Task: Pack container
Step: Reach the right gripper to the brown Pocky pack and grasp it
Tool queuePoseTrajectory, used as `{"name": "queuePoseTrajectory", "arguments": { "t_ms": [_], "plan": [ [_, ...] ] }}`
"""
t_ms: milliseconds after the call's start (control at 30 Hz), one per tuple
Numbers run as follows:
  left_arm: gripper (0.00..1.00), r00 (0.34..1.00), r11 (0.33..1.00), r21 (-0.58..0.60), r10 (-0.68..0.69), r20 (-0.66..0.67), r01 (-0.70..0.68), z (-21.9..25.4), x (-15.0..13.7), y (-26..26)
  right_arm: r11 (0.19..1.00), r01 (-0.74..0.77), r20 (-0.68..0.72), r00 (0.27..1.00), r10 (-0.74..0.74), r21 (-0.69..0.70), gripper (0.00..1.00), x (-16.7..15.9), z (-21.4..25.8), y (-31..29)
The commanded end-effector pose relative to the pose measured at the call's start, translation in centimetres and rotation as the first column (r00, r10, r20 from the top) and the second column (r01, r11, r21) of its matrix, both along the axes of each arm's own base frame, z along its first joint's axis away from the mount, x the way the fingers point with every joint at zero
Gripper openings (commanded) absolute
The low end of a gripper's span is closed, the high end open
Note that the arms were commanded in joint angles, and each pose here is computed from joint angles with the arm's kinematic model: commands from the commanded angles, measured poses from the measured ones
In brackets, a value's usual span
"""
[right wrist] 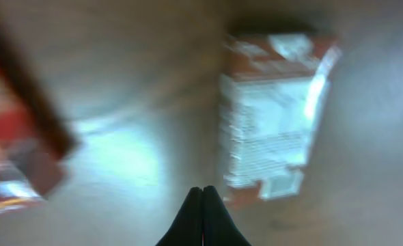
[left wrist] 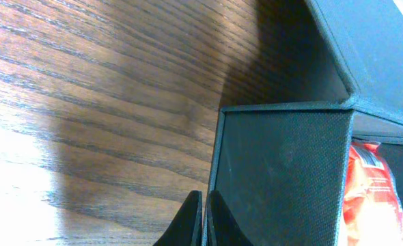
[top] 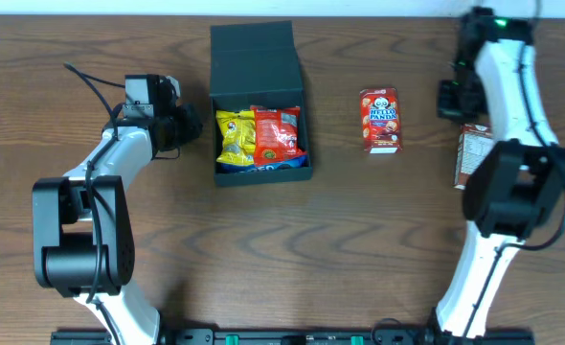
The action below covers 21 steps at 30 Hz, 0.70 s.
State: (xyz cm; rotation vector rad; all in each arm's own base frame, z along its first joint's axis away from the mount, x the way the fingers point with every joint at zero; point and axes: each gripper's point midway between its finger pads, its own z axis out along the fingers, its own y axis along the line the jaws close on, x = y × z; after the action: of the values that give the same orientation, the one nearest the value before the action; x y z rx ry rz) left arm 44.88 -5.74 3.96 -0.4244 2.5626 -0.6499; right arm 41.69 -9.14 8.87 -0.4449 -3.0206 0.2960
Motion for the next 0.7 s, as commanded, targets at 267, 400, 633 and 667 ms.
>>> {"name": "queuePoseTrajectory", "arguments": {
  "t_ms": [267, 400, 633, 667],
  "plan": [
    [0.06, 1.0, 1.0, 0.015, -0.012, 0.013, 0.011, 0.5, 0.5, 0.2, 0.976, 0.206, -0.125, 0.972, -0.197, 0.065, 0.02, -6.6, 0.9, -7.1],
    [0.06, 1.0, 1.0, 0.025, -0.005, 0.013, 0.005, 0.4, 0.5, 0.4, 0.977, 0.196, 0.032, 0.979, -0.199, 0.084, 0.02, -6.8, 5.8, -7.9],
    [0.06, 1.0, 0.999, 0.04, 0.004, 0.013, -0.004, 0.4, 0.6, 0.7, 0.977, 0.197, 0.189, 0.959, -0.209, 0.08, 0.02, -10.4, 3.8, -7.8],
    [0.06, 1.0, 0.999, 0.04, 0.004, 0.013, -0.004, 0.4, 0.6, 0.7, 0.977, 0.192, 0.178, 0.962, -0.207, 0.097, 0.2, -10.7, 1.8, -7.3]
  ]
}}
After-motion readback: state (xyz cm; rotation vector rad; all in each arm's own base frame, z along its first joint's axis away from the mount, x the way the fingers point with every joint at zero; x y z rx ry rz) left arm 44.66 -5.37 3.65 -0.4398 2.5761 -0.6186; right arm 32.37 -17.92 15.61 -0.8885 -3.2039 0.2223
